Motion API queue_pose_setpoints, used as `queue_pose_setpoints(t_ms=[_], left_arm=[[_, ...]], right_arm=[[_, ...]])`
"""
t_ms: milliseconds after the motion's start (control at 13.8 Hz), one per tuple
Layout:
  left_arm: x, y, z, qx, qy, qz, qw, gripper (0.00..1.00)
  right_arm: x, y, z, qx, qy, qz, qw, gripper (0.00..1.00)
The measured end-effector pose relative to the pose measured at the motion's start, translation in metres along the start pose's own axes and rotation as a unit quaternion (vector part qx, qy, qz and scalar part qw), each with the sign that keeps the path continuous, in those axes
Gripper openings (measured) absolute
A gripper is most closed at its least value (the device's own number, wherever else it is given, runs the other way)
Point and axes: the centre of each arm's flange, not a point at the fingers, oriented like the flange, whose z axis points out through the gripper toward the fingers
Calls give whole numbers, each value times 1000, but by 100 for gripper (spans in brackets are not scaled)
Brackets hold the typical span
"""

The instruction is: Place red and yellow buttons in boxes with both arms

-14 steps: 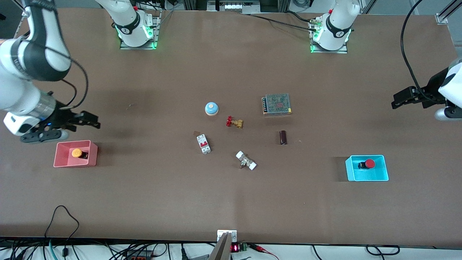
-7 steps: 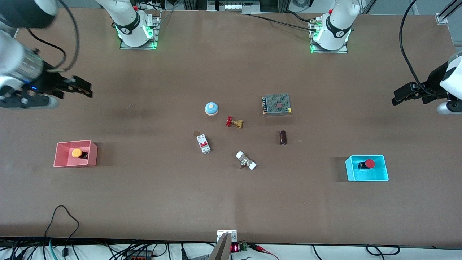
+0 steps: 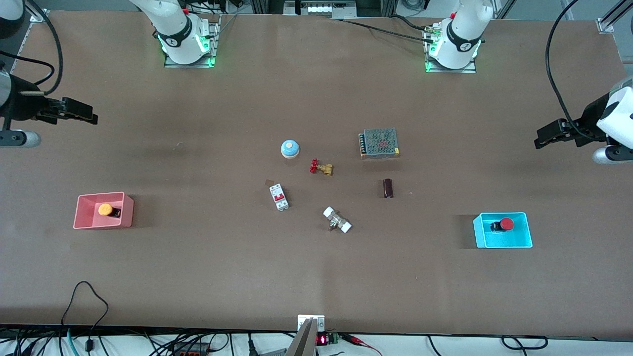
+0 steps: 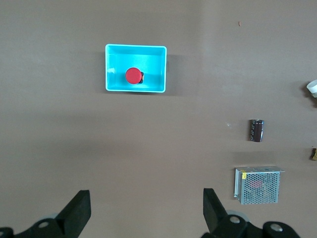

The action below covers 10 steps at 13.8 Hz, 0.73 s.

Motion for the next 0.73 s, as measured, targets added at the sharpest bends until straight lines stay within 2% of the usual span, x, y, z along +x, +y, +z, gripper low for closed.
queue_pose_setpoints(t_ms=[726], left_arm=[[-3, 5, -12, -1, 19, 5, 1000, 100]], right_arm=[[-9, -8, 3, 0, -2, -7, 1000, 100]])
